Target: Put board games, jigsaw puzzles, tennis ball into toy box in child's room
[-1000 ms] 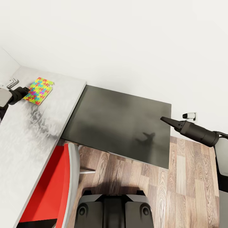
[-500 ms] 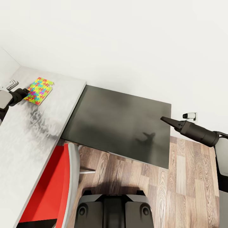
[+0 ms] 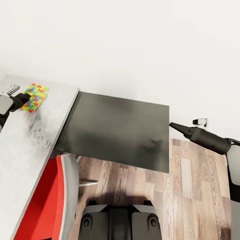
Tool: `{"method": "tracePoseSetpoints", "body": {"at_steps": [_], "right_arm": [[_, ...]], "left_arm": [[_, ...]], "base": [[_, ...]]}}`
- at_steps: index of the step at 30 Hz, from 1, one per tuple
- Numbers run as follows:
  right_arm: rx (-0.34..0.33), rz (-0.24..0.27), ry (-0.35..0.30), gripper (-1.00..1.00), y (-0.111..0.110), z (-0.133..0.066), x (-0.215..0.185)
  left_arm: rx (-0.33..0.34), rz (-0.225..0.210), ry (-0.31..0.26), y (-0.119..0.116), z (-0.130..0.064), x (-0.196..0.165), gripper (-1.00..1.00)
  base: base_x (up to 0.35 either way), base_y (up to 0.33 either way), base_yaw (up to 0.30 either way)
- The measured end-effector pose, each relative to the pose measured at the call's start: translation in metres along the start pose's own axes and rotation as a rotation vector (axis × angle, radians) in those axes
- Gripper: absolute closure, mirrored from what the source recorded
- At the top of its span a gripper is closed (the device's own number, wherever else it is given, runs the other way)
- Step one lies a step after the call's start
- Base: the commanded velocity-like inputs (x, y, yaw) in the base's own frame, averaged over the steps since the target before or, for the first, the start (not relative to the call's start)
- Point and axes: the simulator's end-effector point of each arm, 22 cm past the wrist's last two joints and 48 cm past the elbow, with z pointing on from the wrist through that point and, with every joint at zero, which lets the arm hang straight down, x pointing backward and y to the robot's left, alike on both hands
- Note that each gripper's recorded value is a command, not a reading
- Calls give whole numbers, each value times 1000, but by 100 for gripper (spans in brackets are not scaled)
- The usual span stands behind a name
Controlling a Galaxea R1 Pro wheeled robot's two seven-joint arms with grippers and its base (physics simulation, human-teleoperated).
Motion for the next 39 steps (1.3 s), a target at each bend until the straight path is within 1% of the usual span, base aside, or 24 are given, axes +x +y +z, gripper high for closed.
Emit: {"method": "tracePoseSetpoints", "body": {"at_steps": [21, 30, 39], "right_arm": [[0, -1, -2, -100, 0, -1, -1], [-1, 0, -3, -100, 0, -1, -1], [-1, 0, -2, -100, 0, 0, -1]], "left_arm": [[1, 0, 0, 0, 0, 0, -100], [1, 0, 0, -1, 0, 0, -100], [1, -3, 1, 0, 0, 0, -100]], "base": [[0, 0, -21], [0, 0, -140], [0, 0, -45]]}}
